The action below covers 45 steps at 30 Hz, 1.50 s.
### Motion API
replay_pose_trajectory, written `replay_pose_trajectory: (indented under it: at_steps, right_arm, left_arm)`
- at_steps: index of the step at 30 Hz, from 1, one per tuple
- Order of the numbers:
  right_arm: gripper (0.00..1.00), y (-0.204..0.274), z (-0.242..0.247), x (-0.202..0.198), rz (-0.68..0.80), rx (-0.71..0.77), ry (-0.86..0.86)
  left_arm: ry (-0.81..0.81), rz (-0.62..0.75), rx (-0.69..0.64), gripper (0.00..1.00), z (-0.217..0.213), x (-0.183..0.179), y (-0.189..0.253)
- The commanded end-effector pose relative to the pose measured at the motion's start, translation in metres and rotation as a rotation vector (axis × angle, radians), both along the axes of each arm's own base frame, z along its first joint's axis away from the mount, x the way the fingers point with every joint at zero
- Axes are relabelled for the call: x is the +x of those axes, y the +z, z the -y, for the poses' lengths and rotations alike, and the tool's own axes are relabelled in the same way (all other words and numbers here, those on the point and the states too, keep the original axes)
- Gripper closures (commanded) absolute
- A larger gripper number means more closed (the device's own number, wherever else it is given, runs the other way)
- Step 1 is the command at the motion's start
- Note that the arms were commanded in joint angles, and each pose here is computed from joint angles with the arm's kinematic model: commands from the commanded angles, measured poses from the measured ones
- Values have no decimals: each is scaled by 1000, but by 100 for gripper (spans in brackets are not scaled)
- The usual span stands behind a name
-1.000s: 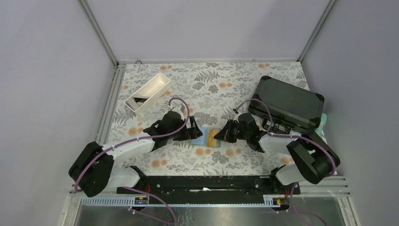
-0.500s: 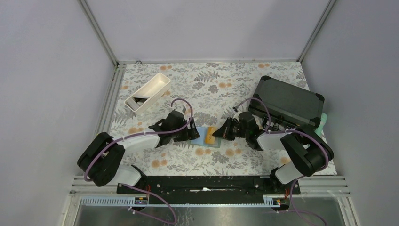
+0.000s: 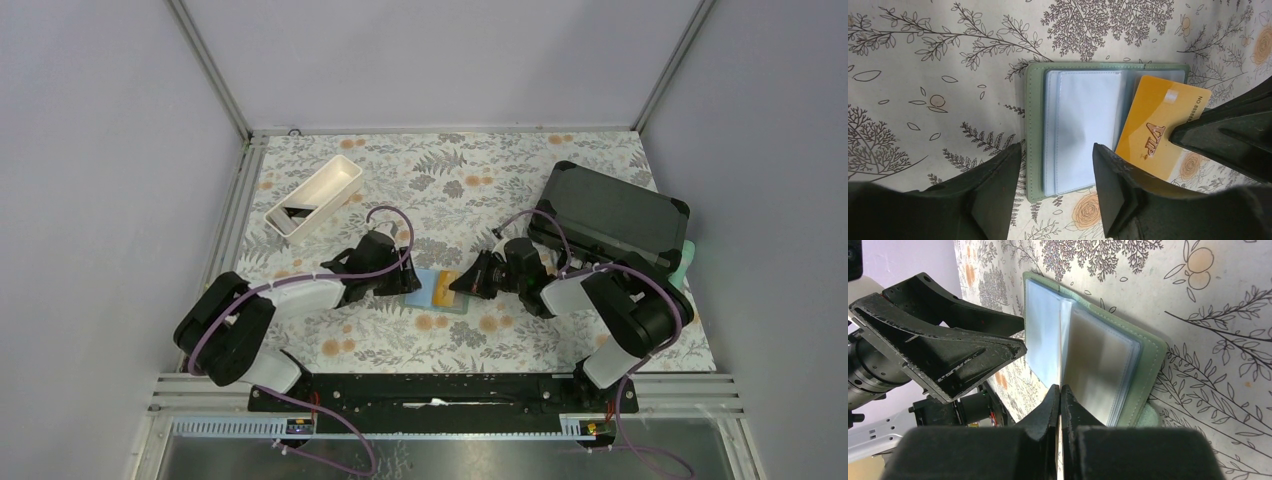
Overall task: Put the credit cards into the card holder
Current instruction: Insert the credit card into the card holder.
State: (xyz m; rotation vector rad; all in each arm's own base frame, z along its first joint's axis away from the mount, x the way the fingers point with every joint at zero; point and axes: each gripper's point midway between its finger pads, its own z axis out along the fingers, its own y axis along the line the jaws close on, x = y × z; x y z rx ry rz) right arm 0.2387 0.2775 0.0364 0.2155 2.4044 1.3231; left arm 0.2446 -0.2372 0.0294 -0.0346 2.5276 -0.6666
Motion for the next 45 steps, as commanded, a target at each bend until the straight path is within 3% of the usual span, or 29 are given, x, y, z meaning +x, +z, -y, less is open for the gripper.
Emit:
replay_pose_trajectory:
  at_steps: [1,9,17,20,45]
  right_arm:
    - [100,15,-9,14,54,46,5]
    - [100,13,-14,16,40,82,2]
    - [100,8,-16,18,21,90,-1]
    - [100,7,-16,17,12,92,-5]
    - [100,-4,9,3,-33,-1,-85]
  left_arm:
    - [1,22,28,45,-1,9,-1]
    - [-14,-9,34,62,0,5,-10]
    - [-15,-13,38,67,0,5,-12]
    - [-13,-8,45,74,0,7,-12]
    - [15,6,35,80,-3,8,-6]
